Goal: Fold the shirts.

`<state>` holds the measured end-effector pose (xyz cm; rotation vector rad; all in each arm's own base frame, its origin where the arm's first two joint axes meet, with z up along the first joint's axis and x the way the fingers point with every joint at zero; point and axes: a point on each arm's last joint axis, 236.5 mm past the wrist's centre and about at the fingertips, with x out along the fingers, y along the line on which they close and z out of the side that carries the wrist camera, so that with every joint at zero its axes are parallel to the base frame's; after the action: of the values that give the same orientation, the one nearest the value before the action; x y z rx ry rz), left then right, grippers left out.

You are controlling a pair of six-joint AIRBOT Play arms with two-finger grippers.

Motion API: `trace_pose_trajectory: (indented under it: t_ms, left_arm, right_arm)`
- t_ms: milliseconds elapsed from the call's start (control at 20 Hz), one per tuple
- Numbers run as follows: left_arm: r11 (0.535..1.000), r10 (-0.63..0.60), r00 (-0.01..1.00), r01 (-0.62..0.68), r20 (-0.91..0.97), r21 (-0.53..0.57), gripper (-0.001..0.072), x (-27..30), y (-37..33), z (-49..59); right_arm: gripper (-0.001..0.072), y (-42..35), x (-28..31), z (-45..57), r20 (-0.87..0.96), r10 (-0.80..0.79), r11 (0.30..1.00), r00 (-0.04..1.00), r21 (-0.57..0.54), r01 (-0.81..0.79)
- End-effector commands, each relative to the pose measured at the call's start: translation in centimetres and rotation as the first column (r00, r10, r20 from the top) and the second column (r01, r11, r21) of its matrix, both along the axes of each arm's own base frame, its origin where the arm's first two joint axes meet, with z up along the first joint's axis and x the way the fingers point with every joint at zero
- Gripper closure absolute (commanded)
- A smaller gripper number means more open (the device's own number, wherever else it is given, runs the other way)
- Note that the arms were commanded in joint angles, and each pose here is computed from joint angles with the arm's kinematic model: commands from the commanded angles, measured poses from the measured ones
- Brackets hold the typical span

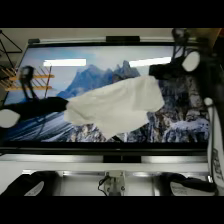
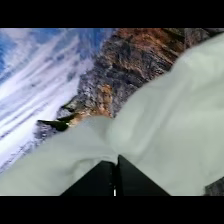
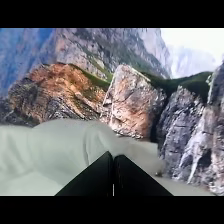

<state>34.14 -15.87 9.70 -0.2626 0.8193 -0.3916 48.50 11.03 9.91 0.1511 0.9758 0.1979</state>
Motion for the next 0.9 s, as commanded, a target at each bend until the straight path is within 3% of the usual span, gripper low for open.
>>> trace_pose_trajectory:
  t_ms: [0, 50, 100, 150, 200, 250, 300, 400, 500, 550, 650, 850]
  left_arm:
    - [0.991, 0.055, 0.993, -0.067, -0.104, -0.119, 0.0676, 1.0, -3.2, -6.9]
    - [0.992, 0.048, 0.991, -0.062, -0.125, -0.108, 0.0676, 1.1, -3.8, -8.2]
    - [0.993, 0.049, 0.989, -0.063, -0.136, -0.101, 0.0676, 1.3, -3.9, -9.0]
    - [0.993, 0.053, 0.988, -0.067, -0.143, -0.096, 0.0667, 1.6, -3.8, -9.3]
    - [0.992, 0.064, 0.988, -0.078, -0.142, -0.098, 0.0529, 1.9, -3.4, -9.0]
    - [0.993, 0.064, 0.988, -0.077, -0.142, -0.088, 0.0229, 2.3, -2.6, -8.6]
    - [0.999, 0.03, 0.99, -0.036, -0.14, -0.037, 0.0123, 2.4, -1.4, -8.2]
    - [0.993, 0.011, 0.977, 0.014, -0.213, 0.117, 0.0119, 1.9, 3.6, -7.9]
    - [0.986, 0.08, 0.947, -0.03, -0.312, 0.162, 0.0115, 0.8, 8.2, -7.4]
    - [0.986, 0.104, 0.922, -0.046, -0.372, 0.162, 0.0115, -0.3, 9.6, -7.9]
    - [0.985, 0.135, 0.872, -0.065, -0.471, 0.162, 0.0114, -2.4, 11.2, -10.4]
    - [0.989, 0.137, 0.853, -0.15, -0.504, 0.015, 0.0107, -1.6, 8.5, -14.7]
  right_arm:
    - [0.0654, 3.4, 0.5, -9.3, -0.237, -0.02, 0.988, 0.971, 0.144, 0.056]
    - [0.0653, 4.0, 0.2, -10.2, -0.272, -0.013, 0.984, 0.962, 0.167, 0.06]
    - [0.0594, 4.2, -0.1, -10.5, -0.29, -0.007, 0.983, 0.957, 0.175, 0.06]
    - [0.0384, 4.1, -0.4, -10.1, -0.298, -0.001, 0.984, 0.954, 0.172, 0.055]
    - [0.0155, 4.0, -1.0, -9.2, -0.301, 0.017, 0.985, 0.953, 0.169, 0.036]
    - [0.0134, 3.9, -1.9, -8.0, -0.311, 0.034, 0.985, 0.95, 0.171, 0.02]
    - [0.0134, 4.0, -3.4, -6.4, -0.324, 0.056, 0.985, 0.944, 0.174, 0.001]
    - [0.0134, 4.3, -7.0, -3.5, -0.356, 0.125, 0.983, 0.926, 0.168, -0.069]
    - [0.0134, 5.4, -11.2, -1.3, -0.405, 0.199, 0.975, 0.892, 0.171, -0.14]
    - [0.0132, 6.4, -13.5, -0.7, -0.425, 0.243, 0.967, 0.872, 0.181, -0.181]
    - [0.0038, 8.4, -17.2, -1.1, -0.447, 0.287, 0.957, 0.847, 0.175, -0.231]
    - [0.0038, 12.7, -21.2, -6.7, -0.505, 0.245, 0.965, 0.827, 0.206, -0.16]
